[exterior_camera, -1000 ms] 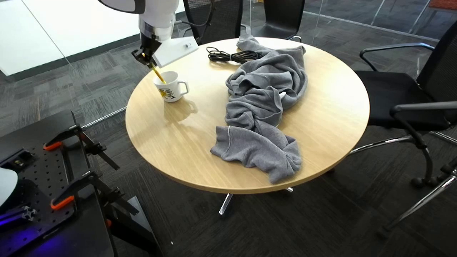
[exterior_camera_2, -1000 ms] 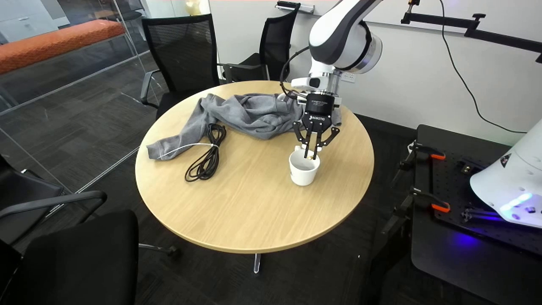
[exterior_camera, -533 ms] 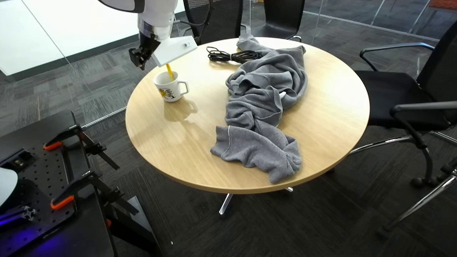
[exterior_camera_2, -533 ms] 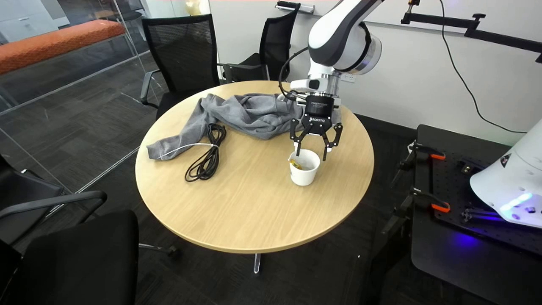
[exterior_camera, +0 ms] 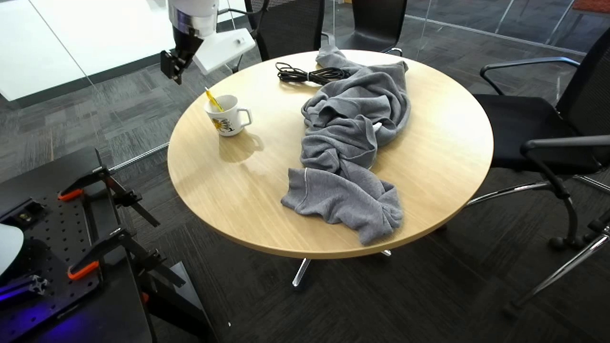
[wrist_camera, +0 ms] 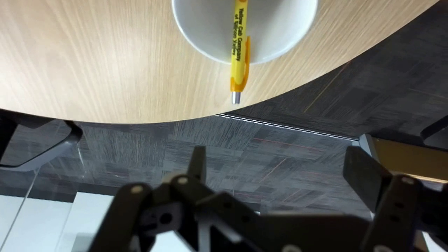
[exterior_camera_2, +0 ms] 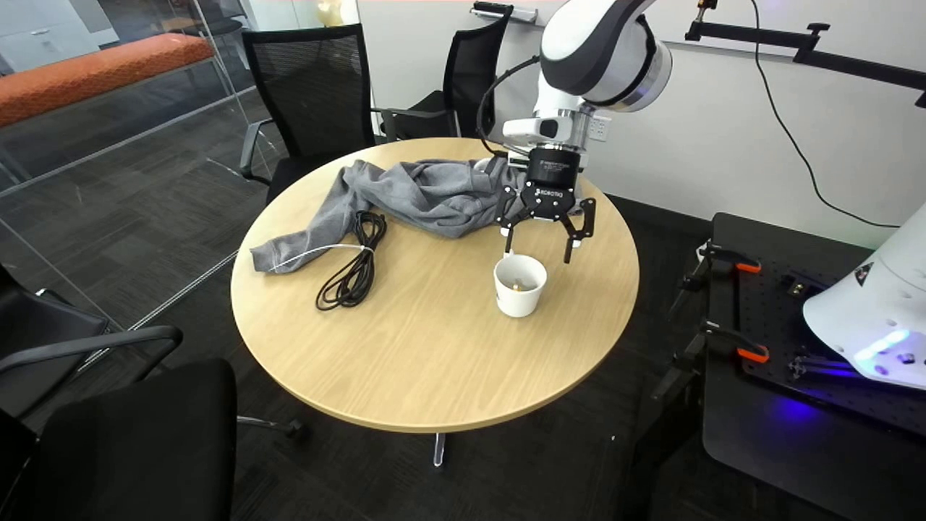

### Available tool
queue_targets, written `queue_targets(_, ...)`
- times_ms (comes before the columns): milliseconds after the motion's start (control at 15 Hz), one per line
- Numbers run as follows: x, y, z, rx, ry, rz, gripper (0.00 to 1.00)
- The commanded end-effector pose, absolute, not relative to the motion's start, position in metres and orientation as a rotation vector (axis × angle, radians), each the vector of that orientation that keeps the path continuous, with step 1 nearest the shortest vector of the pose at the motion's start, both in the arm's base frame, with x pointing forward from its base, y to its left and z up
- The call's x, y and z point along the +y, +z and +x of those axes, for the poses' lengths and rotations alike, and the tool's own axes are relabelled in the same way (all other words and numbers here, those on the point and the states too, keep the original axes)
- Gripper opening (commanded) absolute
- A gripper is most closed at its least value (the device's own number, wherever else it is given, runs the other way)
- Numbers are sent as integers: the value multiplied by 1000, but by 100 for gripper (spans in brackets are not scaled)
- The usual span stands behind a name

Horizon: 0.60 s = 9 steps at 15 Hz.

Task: Move the white mug forward, place the yellow pen inside the white mug

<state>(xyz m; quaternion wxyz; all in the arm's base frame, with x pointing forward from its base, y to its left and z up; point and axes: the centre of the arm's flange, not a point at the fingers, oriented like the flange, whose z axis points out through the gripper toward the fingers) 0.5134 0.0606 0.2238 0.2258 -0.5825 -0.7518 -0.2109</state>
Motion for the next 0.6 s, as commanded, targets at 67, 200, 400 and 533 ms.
queue_targets(67, 59, 253, 485, -2166, -624, -1572, 100)
queue_targets(200, 59, 257, 480, -2183, -634, -1562, 100)
queue_targets(400, 61, 250, 492, -2149, -601, -1569, 100)
queue_targets(533, 61, 250, 490, -2151, -599, -1570, 100)
